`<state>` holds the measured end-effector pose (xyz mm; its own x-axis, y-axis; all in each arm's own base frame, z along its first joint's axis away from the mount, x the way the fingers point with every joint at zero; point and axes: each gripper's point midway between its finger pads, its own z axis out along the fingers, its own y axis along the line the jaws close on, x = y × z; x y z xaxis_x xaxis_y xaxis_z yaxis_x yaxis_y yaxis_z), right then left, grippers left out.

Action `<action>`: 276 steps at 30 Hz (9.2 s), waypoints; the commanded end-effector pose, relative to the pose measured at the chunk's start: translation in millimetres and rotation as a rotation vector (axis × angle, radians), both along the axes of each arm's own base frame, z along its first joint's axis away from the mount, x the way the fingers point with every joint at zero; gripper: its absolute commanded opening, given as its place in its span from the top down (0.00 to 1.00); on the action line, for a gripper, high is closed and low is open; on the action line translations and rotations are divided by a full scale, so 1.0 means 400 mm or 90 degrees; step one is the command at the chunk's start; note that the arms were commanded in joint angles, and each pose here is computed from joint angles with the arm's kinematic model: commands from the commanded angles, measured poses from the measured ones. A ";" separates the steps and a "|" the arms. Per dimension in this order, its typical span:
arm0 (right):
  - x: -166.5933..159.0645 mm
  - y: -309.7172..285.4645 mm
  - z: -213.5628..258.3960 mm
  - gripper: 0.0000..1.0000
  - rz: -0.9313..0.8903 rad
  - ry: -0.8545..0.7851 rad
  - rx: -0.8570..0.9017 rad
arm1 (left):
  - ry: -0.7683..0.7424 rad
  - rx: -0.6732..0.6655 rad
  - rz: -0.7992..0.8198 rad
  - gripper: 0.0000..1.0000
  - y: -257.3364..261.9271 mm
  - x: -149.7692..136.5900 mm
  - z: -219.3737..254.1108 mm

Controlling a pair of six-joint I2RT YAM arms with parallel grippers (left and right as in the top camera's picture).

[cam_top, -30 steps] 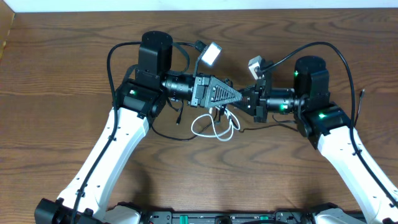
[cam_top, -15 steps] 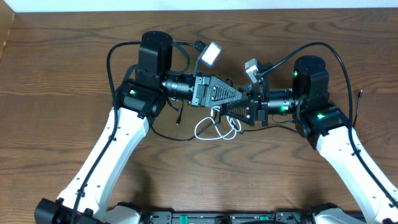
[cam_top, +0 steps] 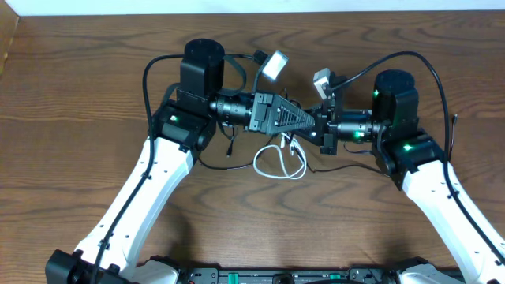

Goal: Untangle cables

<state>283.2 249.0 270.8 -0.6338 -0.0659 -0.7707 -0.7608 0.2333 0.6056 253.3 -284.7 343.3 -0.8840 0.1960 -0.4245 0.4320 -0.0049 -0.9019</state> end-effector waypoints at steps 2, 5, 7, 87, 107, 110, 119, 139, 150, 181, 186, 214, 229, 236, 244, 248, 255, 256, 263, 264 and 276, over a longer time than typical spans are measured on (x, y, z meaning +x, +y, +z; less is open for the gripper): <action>0.088 -0.065 -0.137 0.99 -0.207 0.116 -0.134 | -0.023 -0.021 -0.031 0.92 0.006 -0.023 0.031; 0.107 -0.148 -0.237 0.99 -0.353 0.218 -0.237 | -0.059 -0.028 -0.026 0.92 0.013 -0.015 0.031; 0.103 -0.191 -0.279 0.99 -0.414 0.258 -0.286 | -0.085 -0.033 -0.023 0.92 0.018 -0.010 0.031; -0.123 0.089 -0.144 0.63 0.052 0.065 -0.142 | -0.350 0.057 0.196 0.92 0.108 -0.019 0.107; -0.055 -0.127 -0.385 0.55 -0.258 0.205 -0.487 | -0.247 0.483 0.546 0.92 0.337 0.162 -0.136; -0.065 -0.110 -0.417 0.53 -0.241 0.242 -0.490 | -0.214 0.547 0.546 0.93 0.363 0.161 -0.190; -0.112 -0.051 -0.517 0.51 -0.160 0.300 -0.527 | -0.154 0.607 0.505 0.92 0.360 0.169 -0.285; -0.172 0.041 -0.554 0.41 0.024 0.152 -0.545 | -0.080 0.678 0.450 0.92 0.354 0.184 -0.412; -0.142 0.049 -0.557 0.53 0.001 0.089 -0.566 | -0.078 0.680 0.450 0.92 0.355 0.183 -0.413; -0.138 0.028 -0.586 0.99 -0.038 0.119 -0.553 | -0.077 0.681 0.449 0.92 0.356 0.182 -0.414; -0.062 -0.054 -0.513 0.99 -0.132 0.153 -0.528 | -0.071 0.687 0.444 0.92 0.359 0.174 -0.419; -0.001 -0.906 -0.094 0.99 -0.993 0.230 -0.318 | -0.069 0.689 0.442 0.93 0.359 0.172 -0.420; 0.118 -1.003 -0.005 0.99 -0.930 0.294 -0.466 | -0.069 0.689 0.442 0.92 0.359 0.172 -0.420; 0.130 -1.166 0.075 0.99 -1.052 0.296 -0.528 | -0.069 0.689 0.442 0.93 0.359 0.172 -0.420; 0.097 -1.291 0.117 0.99 -1.147 0.261 -0.513 | -0.069 0.688 0.443 0.92 0.359 0.172 -0.420; 0.099 -1.310 0.093 0.81 -1.142 0.275 -0.522 | -0.069 0.689 0.443 0.92 0.359 0.172 -0.420; 0.166 -1.255 0.011 0.23 -1.024 0.318 -0.453 | -0.069 0.689 0.443 0.93 0.359 0.172 -0.420; 0.174 -1.237 0.001 0.23 -0.998 0.325 -0.437 | -0.069 0.689 0.443 0.93 0.359 0.172 -0.420; 0.172 -1.059 -0.057 0.23 -0.794 0.399 -0.373 | -0.061 0.658 0.421 0.92 0.335 0.165 -0.414; 0.166 -1.036 -0.063 0.23 -0.768 0.408 -0.376 | -0.059 0.638 0.409 0.92 0.320 0.162 -0.409; 0.172 -0.553 -0.117 0.12 -0.280 0.271 -0.345 | -0.308 0.285 0.042 0.93 0.048 0.008 -0.261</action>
<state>355.0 -21.9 232.2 -0.9273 0.1346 -0.3492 -0.0598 0.8677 0.4934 269.3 -250.0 217.5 -0.7438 0.3477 -0.5709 0.6585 0.5277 -0.5365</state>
